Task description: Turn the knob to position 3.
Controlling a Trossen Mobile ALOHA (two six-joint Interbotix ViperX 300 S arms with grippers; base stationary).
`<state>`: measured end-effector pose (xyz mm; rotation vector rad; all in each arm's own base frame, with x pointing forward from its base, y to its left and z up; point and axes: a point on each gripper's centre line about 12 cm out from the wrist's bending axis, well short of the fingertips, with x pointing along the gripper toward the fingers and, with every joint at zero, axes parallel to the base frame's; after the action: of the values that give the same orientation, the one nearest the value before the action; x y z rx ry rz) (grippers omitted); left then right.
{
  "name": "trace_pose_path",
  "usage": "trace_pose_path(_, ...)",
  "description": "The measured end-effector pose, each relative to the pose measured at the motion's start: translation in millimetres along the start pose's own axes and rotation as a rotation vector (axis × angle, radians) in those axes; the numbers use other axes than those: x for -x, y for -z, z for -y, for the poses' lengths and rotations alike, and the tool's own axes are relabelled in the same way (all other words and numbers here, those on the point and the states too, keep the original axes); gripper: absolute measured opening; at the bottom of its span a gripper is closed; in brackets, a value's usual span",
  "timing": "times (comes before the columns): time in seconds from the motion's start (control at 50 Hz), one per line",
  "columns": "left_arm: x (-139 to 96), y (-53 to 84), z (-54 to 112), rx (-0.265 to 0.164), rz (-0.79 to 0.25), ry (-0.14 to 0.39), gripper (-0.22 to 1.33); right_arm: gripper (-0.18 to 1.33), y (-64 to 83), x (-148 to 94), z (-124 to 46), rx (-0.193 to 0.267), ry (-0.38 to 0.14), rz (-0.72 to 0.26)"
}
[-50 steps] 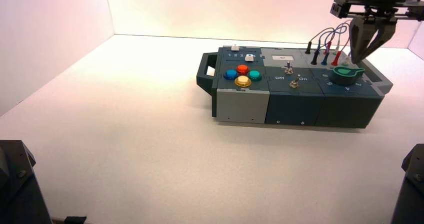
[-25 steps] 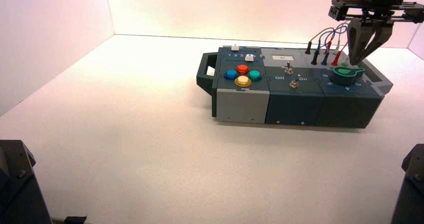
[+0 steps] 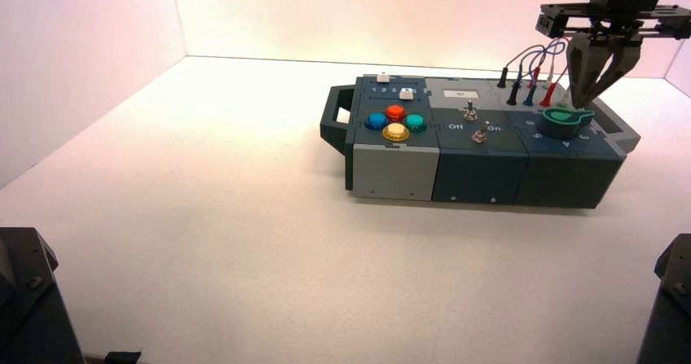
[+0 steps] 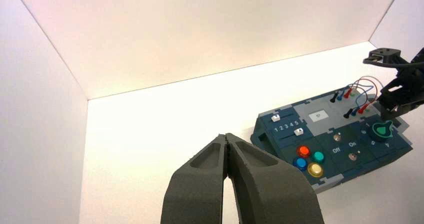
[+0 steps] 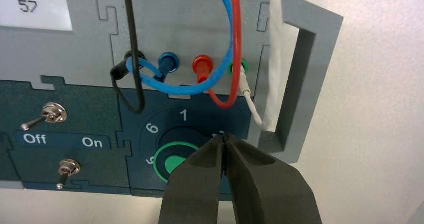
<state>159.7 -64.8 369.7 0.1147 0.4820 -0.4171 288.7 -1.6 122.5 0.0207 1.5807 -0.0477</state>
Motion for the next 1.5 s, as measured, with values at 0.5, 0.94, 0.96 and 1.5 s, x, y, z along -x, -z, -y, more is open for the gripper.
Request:
trace_pose_path(0.5,0,-0.2,-0.2,-0.016,0.001,-0.001,-0.16,-0.14,6.3,-4,0.7,-0.001,0.001,-0.025)
trace_pose_path(0.94,-1,-0.5,-0.4,-0.019,-0.002,-0.002,-0.16,-0.14,11.6,-5,0.5,0.0,0.002,-0.038)
trace_pose_path(0.96,-1,-0.5,-0.5,-0.02,-0.002,-0.003,-0.16,-0.14,12.3,-5,0.5,0.0,0.002,-0.04)
trace_pose_path(1.5,-1,-0.6,-0.5,-0.02,0.0,-0.003,-0.16,-0.14,12.9,-4,1.0,-0.003,0.002,-0.038)
